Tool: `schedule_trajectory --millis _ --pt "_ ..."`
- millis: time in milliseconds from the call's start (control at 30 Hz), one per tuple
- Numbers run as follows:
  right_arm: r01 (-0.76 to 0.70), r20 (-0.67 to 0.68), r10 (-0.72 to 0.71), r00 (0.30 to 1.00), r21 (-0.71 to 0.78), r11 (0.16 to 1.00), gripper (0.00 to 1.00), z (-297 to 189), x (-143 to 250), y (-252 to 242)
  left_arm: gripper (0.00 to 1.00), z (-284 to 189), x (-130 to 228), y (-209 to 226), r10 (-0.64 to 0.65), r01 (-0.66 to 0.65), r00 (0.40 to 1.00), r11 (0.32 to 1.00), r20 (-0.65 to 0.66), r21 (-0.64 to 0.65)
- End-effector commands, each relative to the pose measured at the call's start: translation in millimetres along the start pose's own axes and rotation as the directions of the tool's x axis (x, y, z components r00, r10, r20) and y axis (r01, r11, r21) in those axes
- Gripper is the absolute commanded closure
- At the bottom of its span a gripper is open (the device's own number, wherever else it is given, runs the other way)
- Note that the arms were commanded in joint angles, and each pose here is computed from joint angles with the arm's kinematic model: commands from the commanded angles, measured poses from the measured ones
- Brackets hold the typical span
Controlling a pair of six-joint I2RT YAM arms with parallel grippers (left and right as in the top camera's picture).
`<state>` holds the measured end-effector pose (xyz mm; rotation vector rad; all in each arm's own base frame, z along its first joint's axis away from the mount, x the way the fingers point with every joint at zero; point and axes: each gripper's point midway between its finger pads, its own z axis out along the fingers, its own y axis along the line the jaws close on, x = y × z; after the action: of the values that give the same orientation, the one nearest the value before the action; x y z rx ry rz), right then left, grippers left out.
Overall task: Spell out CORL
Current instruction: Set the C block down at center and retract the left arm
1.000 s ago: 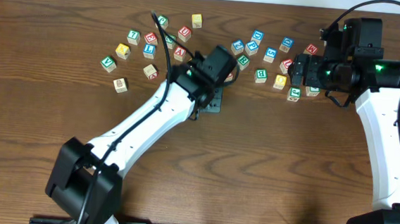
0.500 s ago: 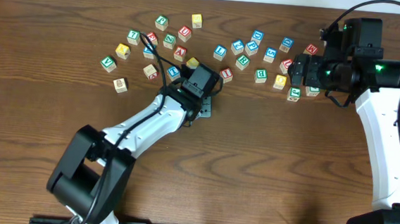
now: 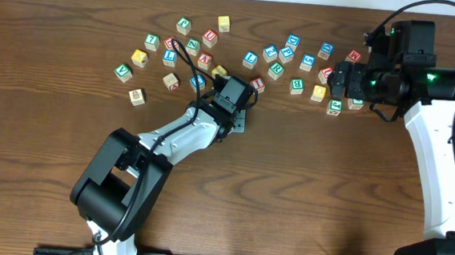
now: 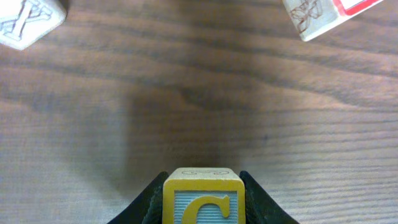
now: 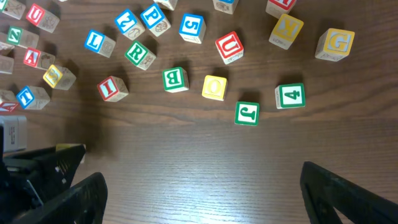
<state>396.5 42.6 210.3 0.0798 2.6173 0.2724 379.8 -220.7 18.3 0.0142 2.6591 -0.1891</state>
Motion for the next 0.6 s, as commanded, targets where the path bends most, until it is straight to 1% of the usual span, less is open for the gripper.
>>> schedule_trajectory --millis 0,100,400,567 --pt "-0.013 0.005 0.013 1.0 0.006 1.0 0.05 -2.0 -0.3 -2.4 0.69 14.2 10.7 5.4 0.064 -0.065 0.998 0.998 -0.029 -0.025" --pt "-0.013 0.005 0.013 1.0 0.006 1.0 0.05 -2.0 -0.3 -2.4 0.69 21.9 17.6 8.2 0.07 -0.072 0.996 0.997 -0.052 -0.036" --pt "-0.003 0.005 0.002 1.0 0.006 1.0 0.05 -2.0 -0.3 -2.4 0.69 21.6 15.8 7.0 0.073 -0.074 0.996 0.997 -0.045 -0.032" --pt "-0.002 0.006 0.002 1.0 0.006 1.0 0.05 -2.0 -0.5 -2.4 0.53 15.8 13.2 6.4 0.072 -0.073 0.997 0.997 -0.039 -0.029"
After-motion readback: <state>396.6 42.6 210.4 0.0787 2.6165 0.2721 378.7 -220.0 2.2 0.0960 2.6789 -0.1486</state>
